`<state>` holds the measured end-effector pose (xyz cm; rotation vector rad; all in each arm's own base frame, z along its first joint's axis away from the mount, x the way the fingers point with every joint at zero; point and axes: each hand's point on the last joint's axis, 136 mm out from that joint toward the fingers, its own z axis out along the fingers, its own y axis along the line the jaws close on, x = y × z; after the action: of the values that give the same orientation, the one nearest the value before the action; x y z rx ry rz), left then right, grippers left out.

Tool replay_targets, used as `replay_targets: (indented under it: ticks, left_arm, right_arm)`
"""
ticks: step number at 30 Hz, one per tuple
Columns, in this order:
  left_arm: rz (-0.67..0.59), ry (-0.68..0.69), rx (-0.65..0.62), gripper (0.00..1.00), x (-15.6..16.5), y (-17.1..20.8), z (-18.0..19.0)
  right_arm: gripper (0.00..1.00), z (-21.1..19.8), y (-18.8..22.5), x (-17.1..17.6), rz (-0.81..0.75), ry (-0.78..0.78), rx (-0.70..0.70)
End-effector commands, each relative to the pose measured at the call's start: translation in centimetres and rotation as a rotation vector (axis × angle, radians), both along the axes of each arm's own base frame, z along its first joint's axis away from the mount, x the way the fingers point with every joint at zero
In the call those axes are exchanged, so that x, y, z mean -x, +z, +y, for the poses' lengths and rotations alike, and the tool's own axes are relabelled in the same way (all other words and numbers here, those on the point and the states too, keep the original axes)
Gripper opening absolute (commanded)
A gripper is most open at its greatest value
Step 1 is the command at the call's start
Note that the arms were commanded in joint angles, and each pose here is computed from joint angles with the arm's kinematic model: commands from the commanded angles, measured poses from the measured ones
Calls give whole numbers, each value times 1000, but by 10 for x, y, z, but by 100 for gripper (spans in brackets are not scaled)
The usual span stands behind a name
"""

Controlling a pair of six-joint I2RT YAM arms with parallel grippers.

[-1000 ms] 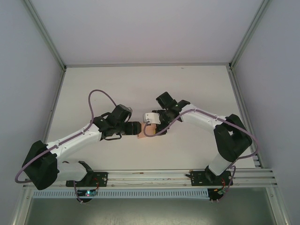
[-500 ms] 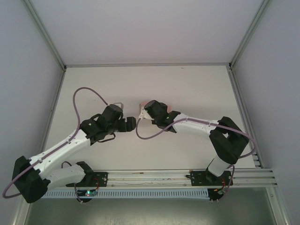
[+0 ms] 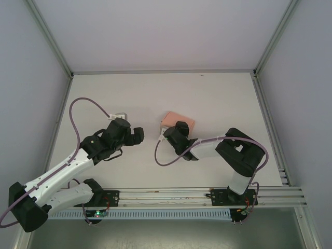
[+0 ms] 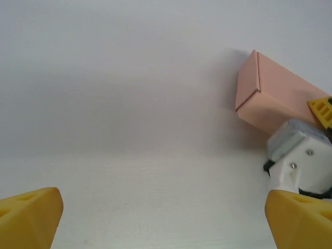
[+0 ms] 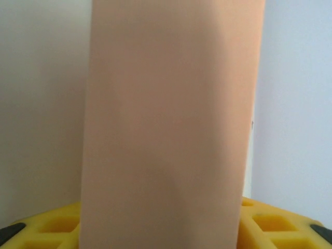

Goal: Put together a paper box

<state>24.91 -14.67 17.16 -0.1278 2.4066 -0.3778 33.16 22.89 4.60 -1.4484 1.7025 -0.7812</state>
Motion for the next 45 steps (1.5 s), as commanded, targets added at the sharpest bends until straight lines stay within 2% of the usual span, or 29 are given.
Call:
replay_targets:
  ticks: [1,3,5,6,12,17,19,22,25,27,31,33,35,38,45]
  left_arm:
    - [-7,44,-31,100,-4,-5,10]
    - [-15,39,-35,100,-7,-4,8]
    - [-19,35,-36,100,-10,-3,7]
    - [-20,30,-38,100,-11,-3,5]
    - [-5,11,-58,100,-15,-7,2]
    - [6,-34,-50,100,-15,-11,-5]
    - [18,-89,-30,100,-15,-15,-17]
    - [36,-167,2,100,-15,-22,-34]
    - [32,-283,42,100,-15,-27,-56]
    - [49,-352,89,100,-14,-30,-73]
    - [94,-526,268,85,-6,-35,-120]
    - [114,-592,307,77,-2,-40,-139]
    - [129,-667,298,72,4,-46,-156]
    - [160,-696,302,70,4,-58,-173]
    - [191,-681,268,64,-18,-85,-191]
  right_arm:
    - [54,19,-6,18,12,201,-4]
    - [58,23,-3,28,23,254,-44]
    - [70,25,0,35,49,281,-83]
    - [76,24,-1,38,73,285,-83]
    - [98,14,-7,60,244,270,-59]
    - [98,16,9,77,328,278,-150]
    - [98,20,24,81,361,306,-251]
    - [98,23,58,71,396,312,-483]
    - [98,15,79,54,429,300,-583]
    - [98,4,91,27,415,200,-657]
    - [98,-11,107,-30,546,-53,-935]
    - [95,-17,99,-52,676,-181,-1036]
    - [91,-16,85,-67,803,-268,-1084]
    - [87,-14,59,-85,893,-342,-1081]
    - [82,2,24,-92,1047,-325,-1009]
